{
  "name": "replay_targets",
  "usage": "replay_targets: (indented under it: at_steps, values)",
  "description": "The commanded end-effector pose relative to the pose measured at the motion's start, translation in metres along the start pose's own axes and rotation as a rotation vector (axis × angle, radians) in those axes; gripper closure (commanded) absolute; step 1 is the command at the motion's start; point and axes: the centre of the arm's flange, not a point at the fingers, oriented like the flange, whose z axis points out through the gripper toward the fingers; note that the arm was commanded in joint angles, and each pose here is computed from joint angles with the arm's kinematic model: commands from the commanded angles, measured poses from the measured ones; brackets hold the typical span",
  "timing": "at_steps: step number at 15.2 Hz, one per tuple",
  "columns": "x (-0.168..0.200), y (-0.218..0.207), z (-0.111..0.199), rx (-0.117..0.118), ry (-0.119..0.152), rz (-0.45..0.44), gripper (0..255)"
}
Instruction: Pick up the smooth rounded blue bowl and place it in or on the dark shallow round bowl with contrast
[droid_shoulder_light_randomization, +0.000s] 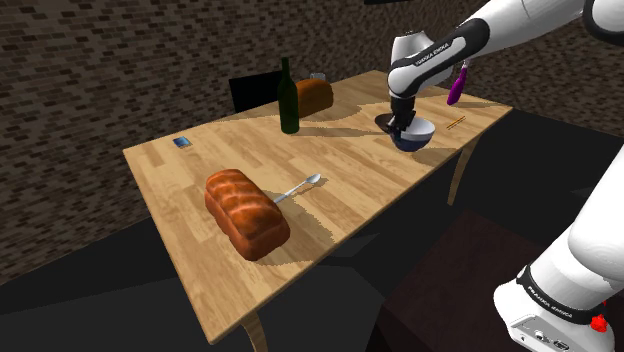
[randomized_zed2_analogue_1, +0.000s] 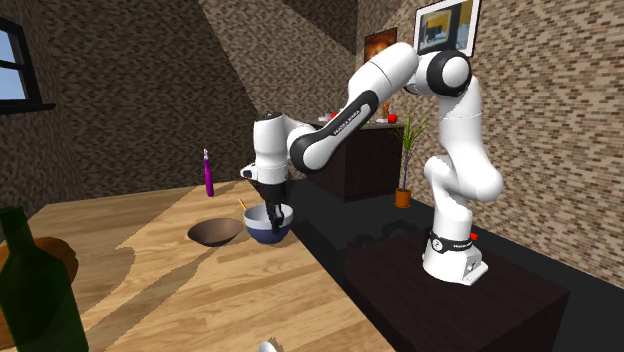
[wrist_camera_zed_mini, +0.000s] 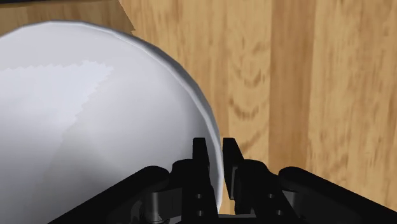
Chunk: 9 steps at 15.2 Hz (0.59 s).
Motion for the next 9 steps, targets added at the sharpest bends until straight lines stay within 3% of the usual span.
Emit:
replay_targets:
  at_steps: [1, 9]
  values:
    - [0.000, 0.002, -0.011, 0.000, 0.000, 0.000, 255]
    - [-0.002, 0.007, -0.053, 0.000, 0.000, 0.000, 255]
